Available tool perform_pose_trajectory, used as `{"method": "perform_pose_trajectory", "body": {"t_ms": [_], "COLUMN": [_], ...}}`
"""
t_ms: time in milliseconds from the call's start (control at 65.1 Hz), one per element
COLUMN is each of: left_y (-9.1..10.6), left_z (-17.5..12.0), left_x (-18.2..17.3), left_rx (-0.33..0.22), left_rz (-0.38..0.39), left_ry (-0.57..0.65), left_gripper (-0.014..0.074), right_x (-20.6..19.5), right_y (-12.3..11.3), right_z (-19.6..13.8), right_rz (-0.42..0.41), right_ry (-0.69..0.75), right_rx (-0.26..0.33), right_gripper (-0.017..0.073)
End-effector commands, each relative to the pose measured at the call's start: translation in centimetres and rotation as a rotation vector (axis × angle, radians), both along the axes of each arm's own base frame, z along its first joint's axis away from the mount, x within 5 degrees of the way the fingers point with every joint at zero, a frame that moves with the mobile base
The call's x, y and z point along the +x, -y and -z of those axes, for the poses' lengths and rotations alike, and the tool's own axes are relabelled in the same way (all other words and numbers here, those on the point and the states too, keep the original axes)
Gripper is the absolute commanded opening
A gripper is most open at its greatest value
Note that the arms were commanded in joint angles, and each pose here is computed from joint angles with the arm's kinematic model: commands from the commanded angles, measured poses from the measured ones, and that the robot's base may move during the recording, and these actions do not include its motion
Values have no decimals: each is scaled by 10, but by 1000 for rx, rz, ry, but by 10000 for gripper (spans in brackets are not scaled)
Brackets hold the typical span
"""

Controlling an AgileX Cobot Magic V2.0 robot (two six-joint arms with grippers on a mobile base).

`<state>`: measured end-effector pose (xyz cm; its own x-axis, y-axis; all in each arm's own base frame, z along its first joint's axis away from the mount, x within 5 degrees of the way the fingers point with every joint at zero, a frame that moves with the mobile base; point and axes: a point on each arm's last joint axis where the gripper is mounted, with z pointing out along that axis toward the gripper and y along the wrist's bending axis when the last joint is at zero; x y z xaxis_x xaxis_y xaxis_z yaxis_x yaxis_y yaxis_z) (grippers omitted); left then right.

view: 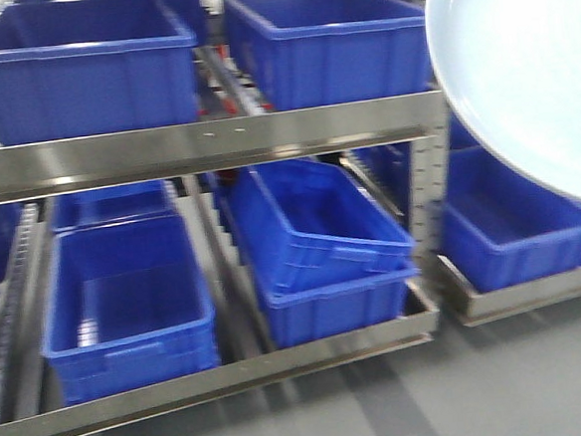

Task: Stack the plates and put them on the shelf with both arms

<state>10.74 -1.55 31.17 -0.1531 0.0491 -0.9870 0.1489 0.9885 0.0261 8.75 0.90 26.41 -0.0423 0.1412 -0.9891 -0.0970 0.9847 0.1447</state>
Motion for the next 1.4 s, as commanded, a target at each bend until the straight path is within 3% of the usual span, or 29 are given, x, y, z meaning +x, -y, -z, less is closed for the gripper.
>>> {"method": "perform_pose_trajectory", "body": {"t_ms": [0, 1383], "left_y": [0, 0], "left_z": [-17, -17], "left_x": [1, 1], "left_rx": [-22, -22], "left_rz": [-5, -5], "left_ry": [99, 99], "left_gripper": [82, 82], "right_x": [0, 0], "right_y": [2, 2], "right_z": [-20, -20], "right_rz": [26, 26], "right_ry": [129, 129], "right_rx": [7, 7], "right_gripper": [56, 56]}}
